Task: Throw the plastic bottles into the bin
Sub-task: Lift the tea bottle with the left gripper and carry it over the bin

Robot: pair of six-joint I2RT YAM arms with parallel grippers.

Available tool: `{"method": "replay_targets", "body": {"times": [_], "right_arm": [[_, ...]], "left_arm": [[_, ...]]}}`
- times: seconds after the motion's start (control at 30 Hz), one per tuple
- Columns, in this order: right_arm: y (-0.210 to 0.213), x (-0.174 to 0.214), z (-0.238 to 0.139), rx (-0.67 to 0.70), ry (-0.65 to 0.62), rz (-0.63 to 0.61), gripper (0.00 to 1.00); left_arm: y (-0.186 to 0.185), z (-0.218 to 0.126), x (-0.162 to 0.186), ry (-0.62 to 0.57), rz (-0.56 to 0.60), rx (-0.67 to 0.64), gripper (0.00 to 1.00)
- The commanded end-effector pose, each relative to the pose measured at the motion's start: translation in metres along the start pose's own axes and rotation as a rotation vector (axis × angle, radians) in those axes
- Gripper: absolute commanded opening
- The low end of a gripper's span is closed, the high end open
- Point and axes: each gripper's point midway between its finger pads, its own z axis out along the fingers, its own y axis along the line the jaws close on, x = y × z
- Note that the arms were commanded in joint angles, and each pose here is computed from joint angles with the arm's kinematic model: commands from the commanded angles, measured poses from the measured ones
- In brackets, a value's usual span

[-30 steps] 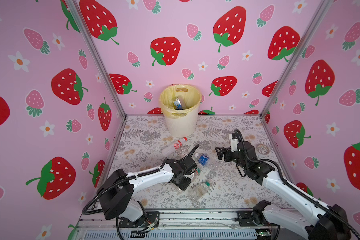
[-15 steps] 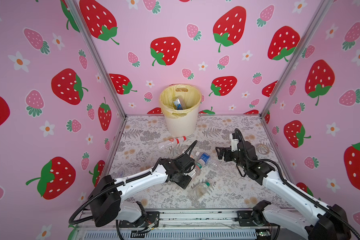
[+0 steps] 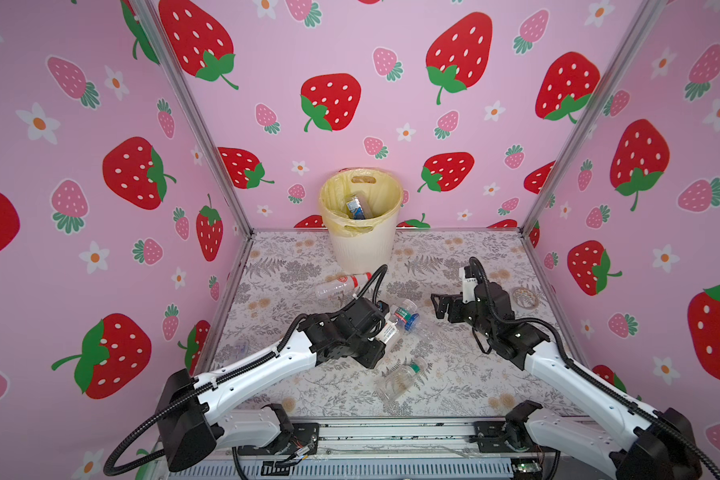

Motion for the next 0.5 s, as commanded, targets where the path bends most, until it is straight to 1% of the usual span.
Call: {"method": "replay_targets", "body": {"times": [0.0, 0.1, 0.27, 0.47], "right_arm": [[-0.003, 0.004, 0.002, 0.002, 0.002, 0.018, 0.99], [-0.004, 0.005, 0.002, 0.006, 0.001, 0.024, 0.99], [-0.003, 0.008, 0.004, -0.003, 0.008, 0.029, 0.99], [-0.005, 0.015, 0.006, 0.002, 0.023, 0.031, 0.99]], "left_arm": [[0.004, -0.023, -0.023, -0.086, -0.018, -0.038, 0.56], [0.012, -0.037, -0.041, -0.154, -0.042, -0.077, 0.56], [0.022, -0.055, -0.067, -0.239, -0.093, -0.065, 0.56], [0.047, -0.080, -0.093, -0.327, -0.185, -0.075, 0.54]]}}
